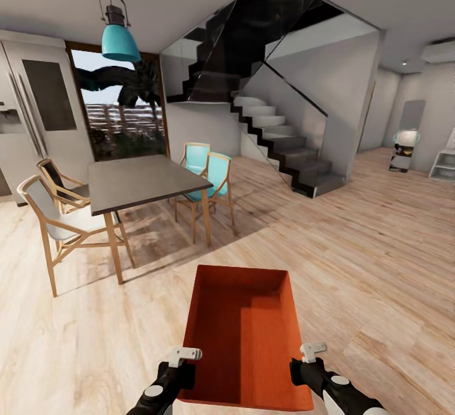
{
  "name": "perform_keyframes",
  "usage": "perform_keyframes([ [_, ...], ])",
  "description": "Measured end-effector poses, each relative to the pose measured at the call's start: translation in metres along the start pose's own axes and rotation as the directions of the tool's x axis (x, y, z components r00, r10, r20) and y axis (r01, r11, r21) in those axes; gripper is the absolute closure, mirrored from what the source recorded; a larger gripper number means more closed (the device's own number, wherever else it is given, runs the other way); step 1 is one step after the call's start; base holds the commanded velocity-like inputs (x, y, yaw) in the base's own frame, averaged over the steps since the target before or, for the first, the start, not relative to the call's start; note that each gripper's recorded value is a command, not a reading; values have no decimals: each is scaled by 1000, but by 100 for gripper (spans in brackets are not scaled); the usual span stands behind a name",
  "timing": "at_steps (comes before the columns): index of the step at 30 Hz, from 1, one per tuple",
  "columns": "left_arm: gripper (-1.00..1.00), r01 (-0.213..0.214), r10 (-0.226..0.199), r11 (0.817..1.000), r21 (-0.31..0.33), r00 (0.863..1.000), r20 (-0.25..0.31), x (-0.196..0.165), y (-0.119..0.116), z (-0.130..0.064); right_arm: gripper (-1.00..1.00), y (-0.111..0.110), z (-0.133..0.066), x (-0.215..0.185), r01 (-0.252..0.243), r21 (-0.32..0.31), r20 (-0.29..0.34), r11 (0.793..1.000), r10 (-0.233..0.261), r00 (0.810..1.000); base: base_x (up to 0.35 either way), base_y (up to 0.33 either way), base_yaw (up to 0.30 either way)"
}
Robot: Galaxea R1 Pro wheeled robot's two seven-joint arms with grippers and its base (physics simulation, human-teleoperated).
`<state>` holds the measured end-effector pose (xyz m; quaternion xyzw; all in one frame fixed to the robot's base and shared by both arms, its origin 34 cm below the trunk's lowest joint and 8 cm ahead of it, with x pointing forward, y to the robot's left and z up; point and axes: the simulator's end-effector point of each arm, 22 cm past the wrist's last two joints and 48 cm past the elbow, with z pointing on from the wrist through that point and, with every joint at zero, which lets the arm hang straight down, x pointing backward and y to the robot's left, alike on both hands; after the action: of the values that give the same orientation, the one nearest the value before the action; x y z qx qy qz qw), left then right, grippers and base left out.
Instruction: Move the two storage containers from the living room to the garage. In the garage, place one container on the floor and stack the other container on top of it (either order is fine).
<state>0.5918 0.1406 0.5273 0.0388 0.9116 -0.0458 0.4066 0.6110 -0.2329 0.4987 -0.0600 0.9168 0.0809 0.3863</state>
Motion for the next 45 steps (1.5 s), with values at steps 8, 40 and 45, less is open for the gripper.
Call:
perform_keyframes([
  [8, 100, -2, 2, 1000, -1, 1000, 2, -1, 0, 0, 100, 0, 0, -1, -1, 0, 2, 1000, 1, 1000, 0, 0, -40],
  [40, 100, -7, 7, 1000, -1, 999, 41, -19, 0, -7, 100, 1, -8, -20, 7, 2, 41, 1000, -7, 999, 0, 0, -212],
  [45, 100, -7, 7, 1000, -2, 999, 47, -22, 0, -8, 100, 1, -9, -23, 8, 2, 47, 1000, -8, 999, 0, 0, -215],
])
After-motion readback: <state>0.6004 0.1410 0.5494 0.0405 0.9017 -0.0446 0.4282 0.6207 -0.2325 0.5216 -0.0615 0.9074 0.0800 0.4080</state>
